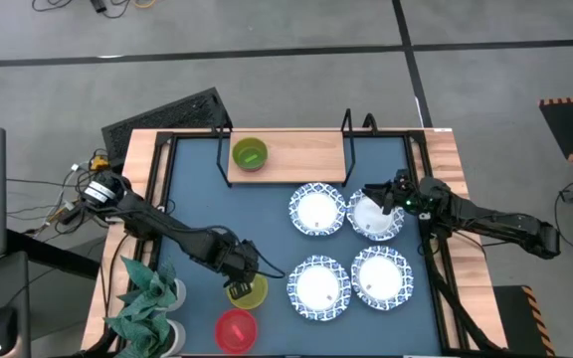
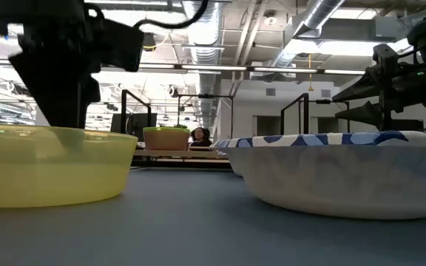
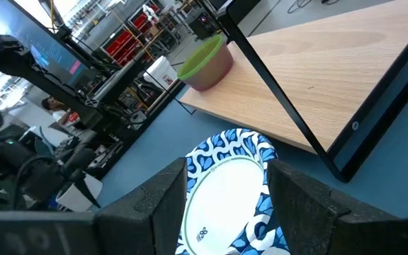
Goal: Place and stack bowls onto a shelf
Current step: Stack the yellow transparent bowl into the green transparent bowl on the shelf
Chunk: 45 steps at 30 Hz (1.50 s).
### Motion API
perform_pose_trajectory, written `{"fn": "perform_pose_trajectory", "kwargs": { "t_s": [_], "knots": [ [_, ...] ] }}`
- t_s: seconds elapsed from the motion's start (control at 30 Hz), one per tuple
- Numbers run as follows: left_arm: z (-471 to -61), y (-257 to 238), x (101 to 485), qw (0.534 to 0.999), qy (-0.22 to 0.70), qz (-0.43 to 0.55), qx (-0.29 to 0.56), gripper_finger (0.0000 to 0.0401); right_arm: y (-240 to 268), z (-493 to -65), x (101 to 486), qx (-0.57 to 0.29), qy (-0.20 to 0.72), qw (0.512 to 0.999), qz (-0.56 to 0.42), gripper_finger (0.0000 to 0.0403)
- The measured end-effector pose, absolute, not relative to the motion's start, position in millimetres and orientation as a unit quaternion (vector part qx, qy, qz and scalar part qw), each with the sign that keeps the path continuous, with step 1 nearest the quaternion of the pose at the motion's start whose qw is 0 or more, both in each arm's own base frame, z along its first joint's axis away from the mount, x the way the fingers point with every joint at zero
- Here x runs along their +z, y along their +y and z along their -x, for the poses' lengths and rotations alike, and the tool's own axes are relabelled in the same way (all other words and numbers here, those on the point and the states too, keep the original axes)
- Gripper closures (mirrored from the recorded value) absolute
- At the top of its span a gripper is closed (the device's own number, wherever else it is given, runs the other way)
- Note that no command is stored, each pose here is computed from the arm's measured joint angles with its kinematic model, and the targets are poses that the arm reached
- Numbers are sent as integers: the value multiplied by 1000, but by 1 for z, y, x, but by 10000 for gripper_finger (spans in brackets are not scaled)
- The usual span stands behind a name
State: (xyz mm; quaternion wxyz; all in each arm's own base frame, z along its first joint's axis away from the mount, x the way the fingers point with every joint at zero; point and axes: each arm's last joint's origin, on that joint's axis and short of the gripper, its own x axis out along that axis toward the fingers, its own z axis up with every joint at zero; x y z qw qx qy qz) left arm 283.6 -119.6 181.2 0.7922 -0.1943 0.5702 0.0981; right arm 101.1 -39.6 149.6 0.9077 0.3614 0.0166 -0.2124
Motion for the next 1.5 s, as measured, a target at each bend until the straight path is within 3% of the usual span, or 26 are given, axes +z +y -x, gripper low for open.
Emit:
{"fn": "perform_pose_trajectory", "kwargs": {
  "t_s": [0.27,0.57,1.07,1.5],
  "knots": [
    [-279,-111,164,782,580,213,86,251,-40,-101,150,-212,16,906,-365,183],
    [-286,-91,164,788,570,208,109,392,-40,-101,150,-213,15,906,-366,183],
    [-297,-47,165,775,558,254,155,401,-40,-101,150,-214,12,900,-378,183],
    [-319,-25,205,788,547,254,124,401,-40,-101,150,-215,11,900,-380,183]
  ]
}}
